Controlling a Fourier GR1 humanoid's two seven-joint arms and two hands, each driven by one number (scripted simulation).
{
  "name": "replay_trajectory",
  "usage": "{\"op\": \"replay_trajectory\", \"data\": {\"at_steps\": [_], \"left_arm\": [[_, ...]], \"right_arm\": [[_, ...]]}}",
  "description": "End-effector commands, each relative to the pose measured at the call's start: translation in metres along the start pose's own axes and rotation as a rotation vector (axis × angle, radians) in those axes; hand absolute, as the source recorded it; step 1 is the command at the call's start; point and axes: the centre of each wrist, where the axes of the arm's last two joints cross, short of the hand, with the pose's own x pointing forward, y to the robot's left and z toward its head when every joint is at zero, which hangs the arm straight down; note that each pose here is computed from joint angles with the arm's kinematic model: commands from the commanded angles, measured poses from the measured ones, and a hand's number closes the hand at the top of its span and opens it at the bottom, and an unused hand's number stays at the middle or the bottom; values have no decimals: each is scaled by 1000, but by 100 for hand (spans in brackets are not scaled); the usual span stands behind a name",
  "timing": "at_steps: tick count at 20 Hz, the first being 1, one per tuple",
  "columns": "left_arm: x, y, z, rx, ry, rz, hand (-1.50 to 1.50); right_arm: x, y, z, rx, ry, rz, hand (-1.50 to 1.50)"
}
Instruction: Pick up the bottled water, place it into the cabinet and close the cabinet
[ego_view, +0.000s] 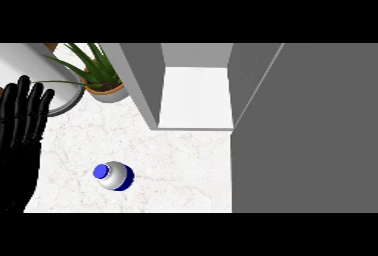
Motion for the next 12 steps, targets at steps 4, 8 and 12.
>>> {"op": "replay_trajectory", "data": {"at_steps": [4, 8, 12], "left_arm": [[28, -43, 31, 114, -27, 23, -150], [18, -69, 46, 106, 238, 245, -150], [52, -99, 67, 109, 262, 305, -150]], "right_arm": [[3, -7, 36, 25, 59, -20, -150], [8, 16, 46, 193, 231, -248, -150], [31, -1, 60, 196, 221, -284, -150]]}}
